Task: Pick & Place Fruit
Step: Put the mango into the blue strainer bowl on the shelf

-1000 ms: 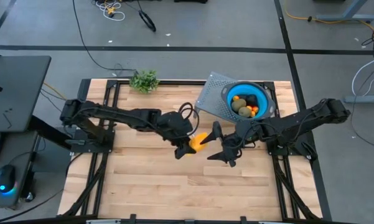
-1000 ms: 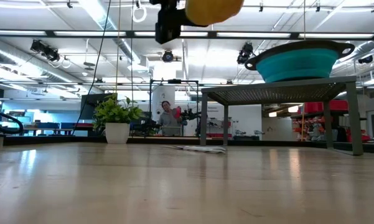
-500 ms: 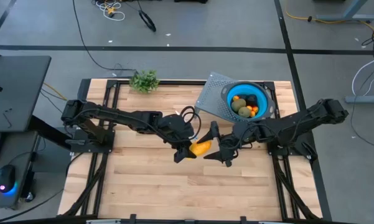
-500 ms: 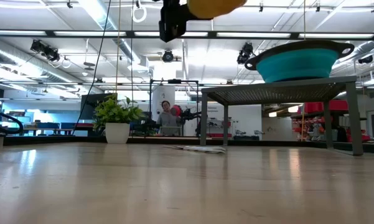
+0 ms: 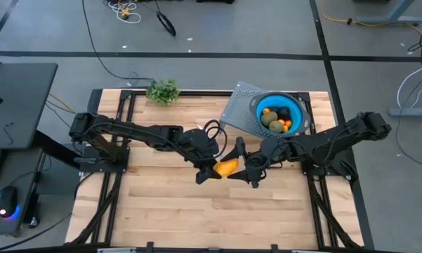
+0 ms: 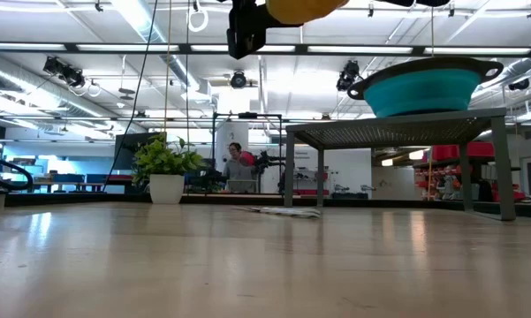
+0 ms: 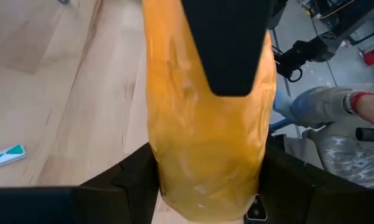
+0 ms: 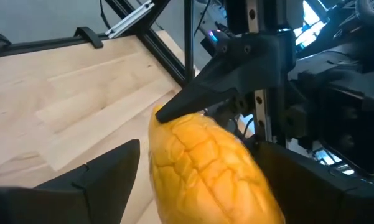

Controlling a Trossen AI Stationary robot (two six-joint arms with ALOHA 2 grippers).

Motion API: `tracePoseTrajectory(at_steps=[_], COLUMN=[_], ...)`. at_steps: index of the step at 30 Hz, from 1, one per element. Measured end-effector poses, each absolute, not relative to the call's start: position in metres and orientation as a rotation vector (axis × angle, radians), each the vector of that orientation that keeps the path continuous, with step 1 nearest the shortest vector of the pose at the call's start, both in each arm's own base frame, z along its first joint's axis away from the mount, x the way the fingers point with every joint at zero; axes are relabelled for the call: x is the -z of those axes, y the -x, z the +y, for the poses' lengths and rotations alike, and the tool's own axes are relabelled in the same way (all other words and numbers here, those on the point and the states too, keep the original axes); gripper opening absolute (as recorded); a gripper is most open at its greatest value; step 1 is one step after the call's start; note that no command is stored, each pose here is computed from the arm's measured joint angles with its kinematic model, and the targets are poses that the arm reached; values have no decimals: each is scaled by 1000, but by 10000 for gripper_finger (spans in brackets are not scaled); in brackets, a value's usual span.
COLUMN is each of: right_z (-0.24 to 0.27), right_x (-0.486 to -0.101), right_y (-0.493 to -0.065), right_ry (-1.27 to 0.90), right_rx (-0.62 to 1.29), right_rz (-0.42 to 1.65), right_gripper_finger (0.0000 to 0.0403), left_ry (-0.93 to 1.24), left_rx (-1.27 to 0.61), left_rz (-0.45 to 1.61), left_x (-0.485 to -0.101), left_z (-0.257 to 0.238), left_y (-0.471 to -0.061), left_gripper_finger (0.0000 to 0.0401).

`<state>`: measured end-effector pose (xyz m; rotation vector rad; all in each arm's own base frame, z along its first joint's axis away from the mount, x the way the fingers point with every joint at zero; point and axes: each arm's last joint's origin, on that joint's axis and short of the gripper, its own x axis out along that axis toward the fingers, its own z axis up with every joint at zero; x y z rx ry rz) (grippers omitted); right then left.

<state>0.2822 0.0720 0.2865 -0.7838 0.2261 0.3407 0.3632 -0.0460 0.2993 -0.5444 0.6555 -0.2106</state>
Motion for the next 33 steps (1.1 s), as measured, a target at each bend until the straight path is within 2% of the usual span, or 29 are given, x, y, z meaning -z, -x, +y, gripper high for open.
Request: tracePoseTrajectory(at_steps=[15,19,30,33], right_z=[72,72,71,70], right_x=[-286,-286,-278,-277], right_y=[-282,-282,-279,-279], right_ry=[780,780,760,772], right_rx=[-347,-347,-366,-313], right_rz=[229,229,320,348], right_gripper_finger=[264,256,254,253], left_ry=[521,516,479,481], left_rx=[231,228,126,125], left_rz=[645,639,594,593], left_x=[-300,-300,-302,-302], left_z=[-46,-46,-43,-42], left_y=[-364,-364,-366,-366], left_gripper_finger=[231,238,318,343])
